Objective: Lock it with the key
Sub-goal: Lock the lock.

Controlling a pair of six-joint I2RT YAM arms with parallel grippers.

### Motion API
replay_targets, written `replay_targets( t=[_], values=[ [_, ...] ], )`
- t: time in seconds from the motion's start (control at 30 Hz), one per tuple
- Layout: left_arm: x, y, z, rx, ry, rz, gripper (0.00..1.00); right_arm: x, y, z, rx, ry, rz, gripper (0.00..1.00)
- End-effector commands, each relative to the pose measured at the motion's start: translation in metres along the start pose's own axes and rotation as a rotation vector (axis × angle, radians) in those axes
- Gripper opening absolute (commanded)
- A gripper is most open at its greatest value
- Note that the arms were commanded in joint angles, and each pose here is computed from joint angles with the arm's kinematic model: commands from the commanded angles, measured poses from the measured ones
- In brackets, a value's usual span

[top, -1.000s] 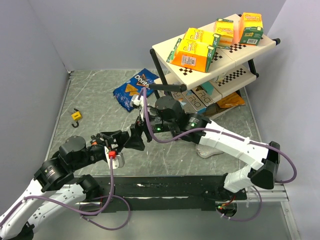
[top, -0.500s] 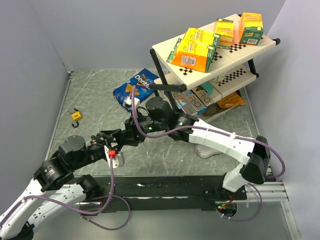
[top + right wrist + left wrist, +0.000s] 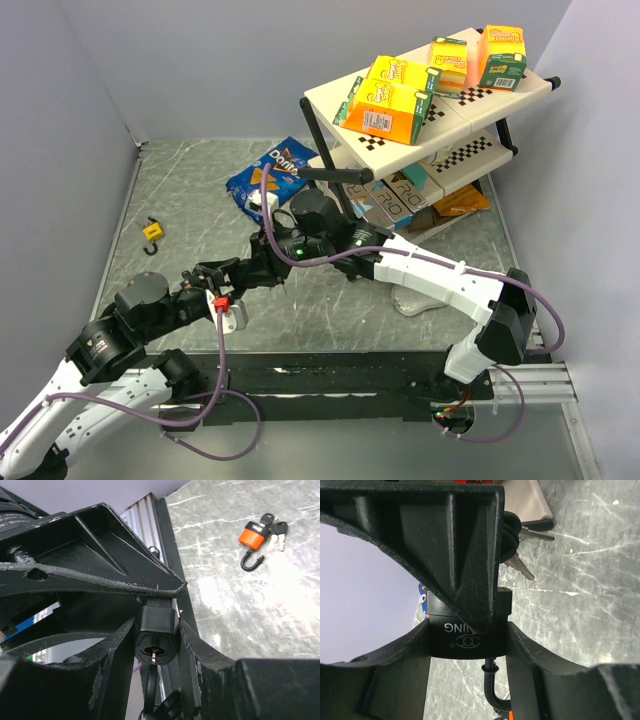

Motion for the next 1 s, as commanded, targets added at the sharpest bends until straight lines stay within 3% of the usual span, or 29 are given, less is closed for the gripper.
replay_targets(
  t=[0.0,0.07,0.13,0.17,0.23,0.33,0.47,0.67,0.73,0.97],
  values=[
    [0.024,0.004,0.018,-0.075,0.059,0.120,0.46,0.028,0.007,0.033,-0.069,0.033,0.147,0.00],
    [0.022,0.006,0.016,-0.060,0.100,0.119,0.64,0.025,0.012,0.037,-0.081,0.029,0.167,0.00],
    [0.019,0.009,0.010,-0.025,0.160,0.123,0.73,0.025,0.018,0.036,-0.081,0.018,0.191,0.00],
    [0.019,0.012,0.010,-0.022,0.176,0.130,0.83,0.023,0.021,0.038,-0.088,0.020,0.199,0.00],
    [0.016,0.016,0.004,0.008,0.221,0.135,0.92,0.026,0.028,0.034,-0.076,0.008,0.243,0.00],
    [0.015,0.024,0.001,0.026,0.296,0.146,0.97,0.024,0.035,0.034,-0.085,-0.001,0.274,0.00],
    [0.002,0.038,0.005,0.024,0.374,0.095,0.99,0.022,0.046,0.045,-0.135,-0.009,0.312,0.00],
    [-0.013,0.061,-0.001,0.005,0.191,0.088,0.99,0.034,0.054,0.048,-0.139,-0.078,0.381,0.00],
    [-0.014,0.061,-0.003,-0.010,0.092,0.099,0.94,0.037,0.054,0.049,-0.145,-0.095,0.389,0.00],
    [-0.002,0.051,0.001,-0.049,0.026,0.143,0.86,0.040,0.051,0.042,-0.131,-0.093,0.392,0.00]
  ],
)
Point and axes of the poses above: each gripper's point midway between its finger pads, its own y axis back along the fingers, its own x axis along the line the jaws close on, z = x × y, the point moved 2 cm from there along y, back along the fingers, and after that the axes turned 5 degrees about -y, right-handed, at the moved point
